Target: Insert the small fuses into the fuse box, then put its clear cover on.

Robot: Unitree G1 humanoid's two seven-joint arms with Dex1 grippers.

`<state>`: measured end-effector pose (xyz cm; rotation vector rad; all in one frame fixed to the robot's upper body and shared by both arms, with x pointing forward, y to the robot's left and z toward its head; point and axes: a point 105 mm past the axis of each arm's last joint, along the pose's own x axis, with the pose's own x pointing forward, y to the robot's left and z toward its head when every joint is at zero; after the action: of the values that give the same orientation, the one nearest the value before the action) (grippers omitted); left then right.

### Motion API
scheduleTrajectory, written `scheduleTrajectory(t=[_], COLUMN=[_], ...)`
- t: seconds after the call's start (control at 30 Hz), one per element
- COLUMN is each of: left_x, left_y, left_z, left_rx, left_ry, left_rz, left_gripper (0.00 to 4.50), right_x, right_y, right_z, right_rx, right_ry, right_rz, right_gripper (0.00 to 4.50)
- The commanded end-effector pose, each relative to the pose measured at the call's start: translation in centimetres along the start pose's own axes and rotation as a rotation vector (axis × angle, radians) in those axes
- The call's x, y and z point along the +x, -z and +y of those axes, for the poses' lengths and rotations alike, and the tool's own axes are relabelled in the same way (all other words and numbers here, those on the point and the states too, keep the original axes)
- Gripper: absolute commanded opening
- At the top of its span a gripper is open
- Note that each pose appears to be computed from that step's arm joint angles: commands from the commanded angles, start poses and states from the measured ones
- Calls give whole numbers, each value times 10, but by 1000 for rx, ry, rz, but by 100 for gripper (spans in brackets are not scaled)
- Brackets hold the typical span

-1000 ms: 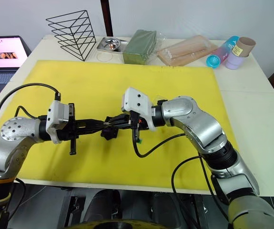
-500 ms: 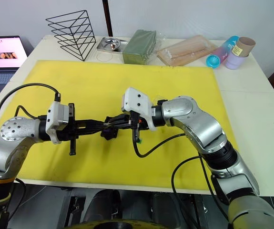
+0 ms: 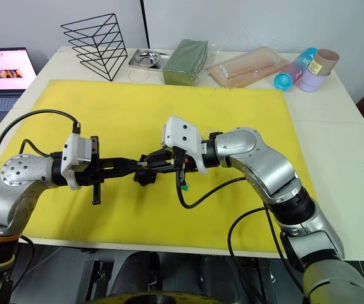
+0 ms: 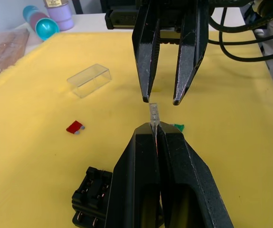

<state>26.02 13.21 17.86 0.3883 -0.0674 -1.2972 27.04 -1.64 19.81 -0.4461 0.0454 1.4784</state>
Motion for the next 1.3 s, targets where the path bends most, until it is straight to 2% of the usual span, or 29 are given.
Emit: scheduleTrajectory(t=[0.03, 0.87, 1.0, 1.3], left_x=[2, 4, 4, 1], left_y=[-10, -11, -11, -6], left_z=[-3, -2, -3, -3], left_rx=[47, 61, 60, 65], left_ry=[24, 40, 43, 37], left_rz=[-22, -21, -23, 11], left_gripper=[0, 0, 0, 0], right_x=[-1, 0, 0, -2], right_y=[-8, -5, -4, -6], right_z=[-2, -1, 0, 2], right_rx=[-34, -28, -25, -29], right_ry=[12, 0, -8, -32], right_rz=[-24, -13, -12, -12], right_gripper=[84, 84, 4, 4])
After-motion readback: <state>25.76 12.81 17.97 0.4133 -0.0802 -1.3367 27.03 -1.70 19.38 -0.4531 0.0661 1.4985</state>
